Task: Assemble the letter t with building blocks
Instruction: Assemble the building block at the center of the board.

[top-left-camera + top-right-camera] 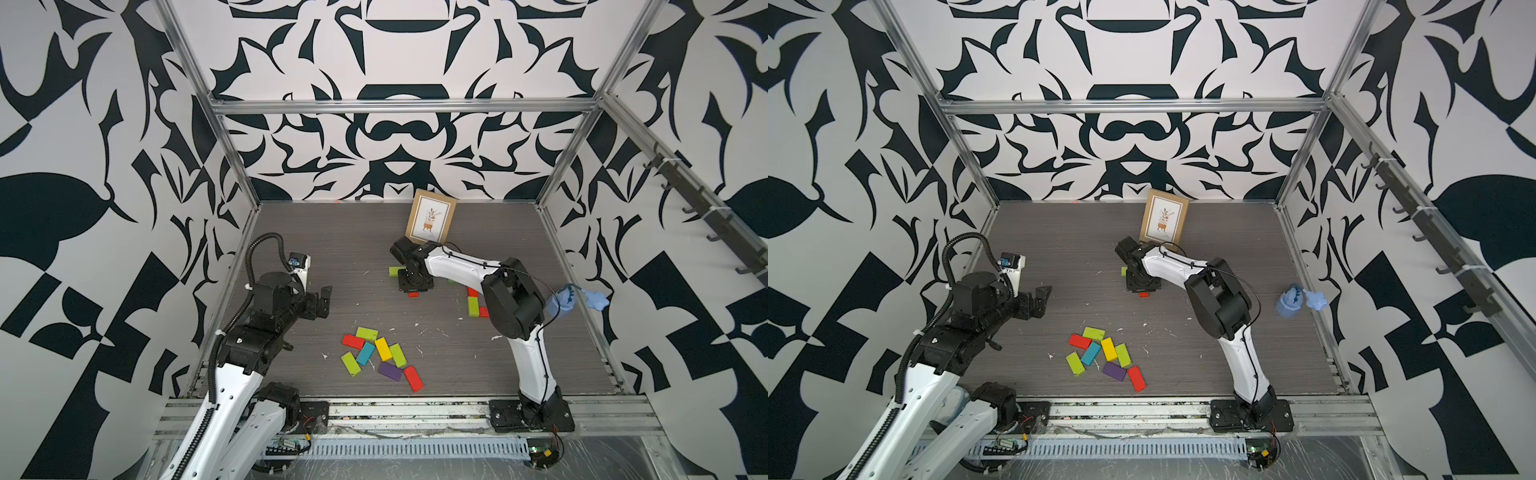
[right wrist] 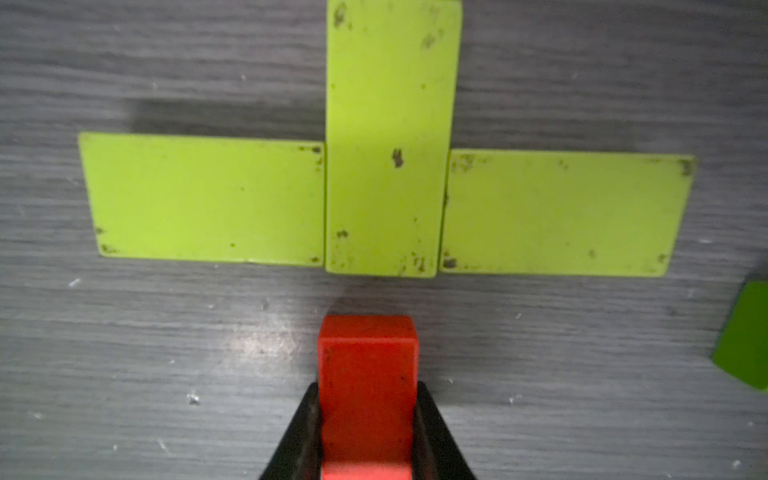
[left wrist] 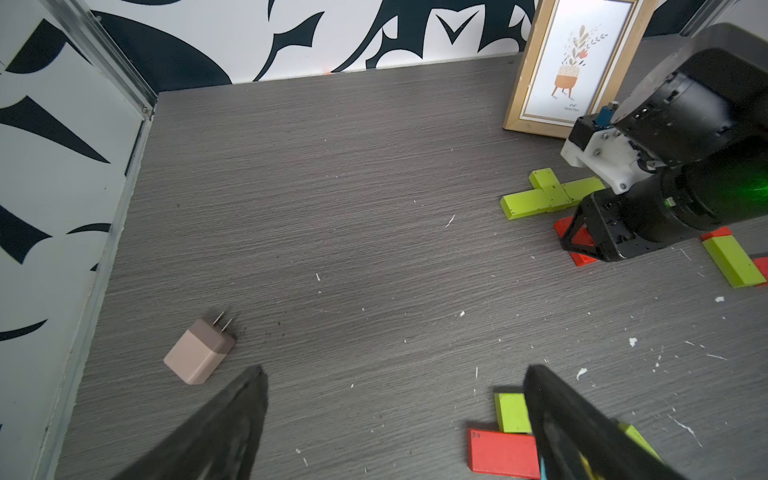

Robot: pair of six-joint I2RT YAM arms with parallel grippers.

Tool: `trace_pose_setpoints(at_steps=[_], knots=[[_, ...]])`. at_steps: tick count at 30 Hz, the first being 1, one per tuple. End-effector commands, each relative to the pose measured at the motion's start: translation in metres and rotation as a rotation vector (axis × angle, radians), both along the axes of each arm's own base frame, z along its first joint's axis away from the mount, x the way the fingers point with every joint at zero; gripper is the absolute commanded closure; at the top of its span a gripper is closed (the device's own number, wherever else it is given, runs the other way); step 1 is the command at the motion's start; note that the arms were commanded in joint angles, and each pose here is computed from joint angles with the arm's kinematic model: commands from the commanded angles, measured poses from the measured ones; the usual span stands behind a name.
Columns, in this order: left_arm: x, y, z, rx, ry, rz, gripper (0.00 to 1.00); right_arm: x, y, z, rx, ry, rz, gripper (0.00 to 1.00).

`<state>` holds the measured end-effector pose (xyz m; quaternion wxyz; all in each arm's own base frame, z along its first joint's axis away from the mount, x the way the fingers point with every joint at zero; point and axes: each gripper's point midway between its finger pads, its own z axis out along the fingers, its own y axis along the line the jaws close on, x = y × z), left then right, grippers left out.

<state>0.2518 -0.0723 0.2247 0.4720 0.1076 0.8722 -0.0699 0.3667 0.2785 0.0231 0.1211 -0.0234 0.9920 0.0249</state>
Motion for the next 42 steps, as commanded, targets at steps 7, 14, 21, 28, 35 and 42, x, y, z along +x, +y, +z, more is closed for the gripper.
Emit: trace_pose_setpoints(at_steps=[7,14,21,28,35,42], knots=[[-0.003,0.002,-0.006,0.006,0.017,0.01,0.0,0.013,-0.006,-0.005,-0.019,-0.016,-0.041,0.73],[-0.003,0.002,-0.006,0.007,0.015,0.009,0.0,0.013,-0.007,-0.005,-0.024,-0.017,-0.042,0.72],[-0.003,0.003,-0.006,0.008,0.017,0.01,0.0,0.014,-0.008,-0.006,-0.031,-0.021,-0.041,0.72],[-0.003,0.003,-0.006,0.008,0.017,0.012,0.0,0.018,-0.006,-0.003,-0.018,-0.035,-0.041,0.72],[-0.003,0.003,-0.006,0.01,0.019,0.013,0.0,0.019,-0.008,-0.001,-0.026,-0.043,-0.045,0.72],[-0.003,0.004,-0.007,0.011,0.019,0.015,0.0,0.02,-0.008,-0.002,-0.024,-0.045,-0.044,0.71]])
